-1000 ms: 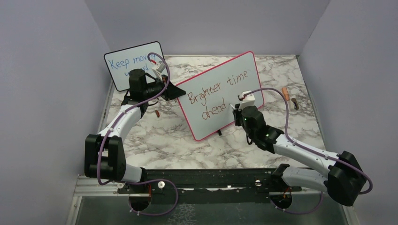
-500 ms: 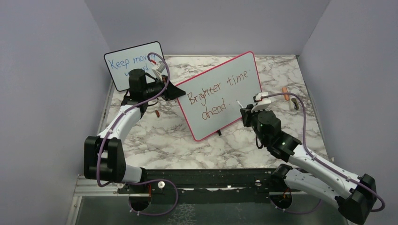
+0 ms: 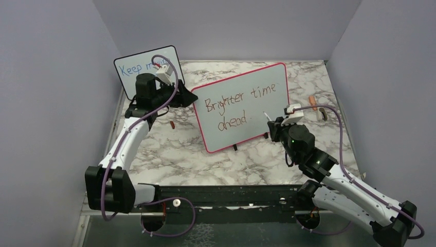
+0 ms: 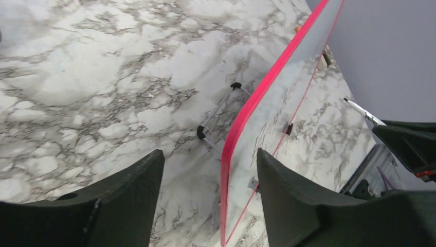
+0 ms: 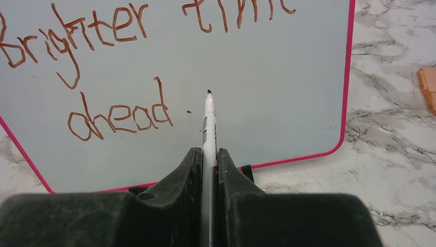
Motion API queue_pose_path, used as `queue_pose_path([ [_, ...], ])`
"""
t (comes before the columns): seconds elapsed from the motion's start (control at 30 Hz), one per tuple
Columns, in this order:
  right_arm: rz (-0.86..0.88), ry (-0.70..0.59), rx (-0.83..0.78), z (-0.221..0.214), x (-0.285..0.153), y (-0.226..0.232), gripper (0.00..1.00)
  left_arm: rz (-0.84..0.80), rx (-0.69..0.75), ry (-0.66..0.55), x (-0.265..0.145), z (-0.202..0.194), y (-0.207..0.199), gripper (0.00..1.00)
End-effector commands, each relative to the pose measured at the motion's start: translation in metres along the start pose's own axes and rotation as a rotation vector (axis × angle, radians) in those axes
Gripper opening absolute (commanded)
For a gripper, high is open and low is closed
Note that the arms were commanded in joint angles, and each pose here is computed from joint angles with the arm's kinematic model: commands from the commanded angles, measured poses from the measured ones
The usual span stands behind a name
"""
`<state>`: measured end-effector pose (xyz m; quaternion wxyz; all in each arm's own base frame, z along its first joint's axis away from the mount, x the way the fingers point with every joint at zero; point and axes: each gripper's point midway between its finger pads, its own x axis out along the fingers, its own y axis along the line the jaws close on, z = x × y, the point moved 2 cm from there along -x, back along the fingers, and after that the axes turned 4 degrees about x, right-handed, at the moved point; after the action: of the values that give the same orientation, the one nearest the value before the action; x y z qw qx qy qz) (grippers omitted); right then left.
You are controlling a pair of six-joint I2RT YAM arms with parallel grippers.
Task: Write a sentence on the whiteboard
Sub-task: Write a sentence on the whiteboard, then close the whiteboard marker at the center of the board.
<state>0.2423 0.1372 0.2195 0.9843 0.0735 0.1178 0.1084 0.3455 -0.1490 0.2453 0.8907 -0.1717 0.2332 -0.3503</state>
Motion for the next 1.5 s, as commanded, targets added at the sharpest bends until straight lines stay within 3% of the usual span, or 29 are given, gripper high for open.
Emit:
queue_pose_path([
  [0.0,-0.018,-0.024,0.022,0.009,-0.005,-0.004,0.01,0.212,0.022,-0.062,-0.03,0.028,0.007,0.72],
  [0.23,-0.005,-0.048,0.04,0.014,-0.011,-0.006,0.01,0.423,-0.08,-0.029,-0.055,0.007,0.028,0.99],
  [0.57,0.016,-0.095,0.077,0.02,-0.022,-0.009,0.01,0.706,-0.26,0.081,-0.077,-0.057,0.074,0.99],
  [0.9,0.052,-0.109,0.089,0.022,-0.025,-0.005,0.01,0.782,-0.382,0.322,-0.045,-0.114,0.116,0.95],
  [1.13,0.063,-0.113,0.088,0.023,-0.026,-0.003,0.01,0.932,-0.39,0.395,-0.03,-0.122,0.158,0.78],
  [1.47,0.053,-0.112,0.081,0.024,-0.024,-0.003,0.01,0.945,-0.385,0.462,-0.009,-0.122,0.178,0.42],
])
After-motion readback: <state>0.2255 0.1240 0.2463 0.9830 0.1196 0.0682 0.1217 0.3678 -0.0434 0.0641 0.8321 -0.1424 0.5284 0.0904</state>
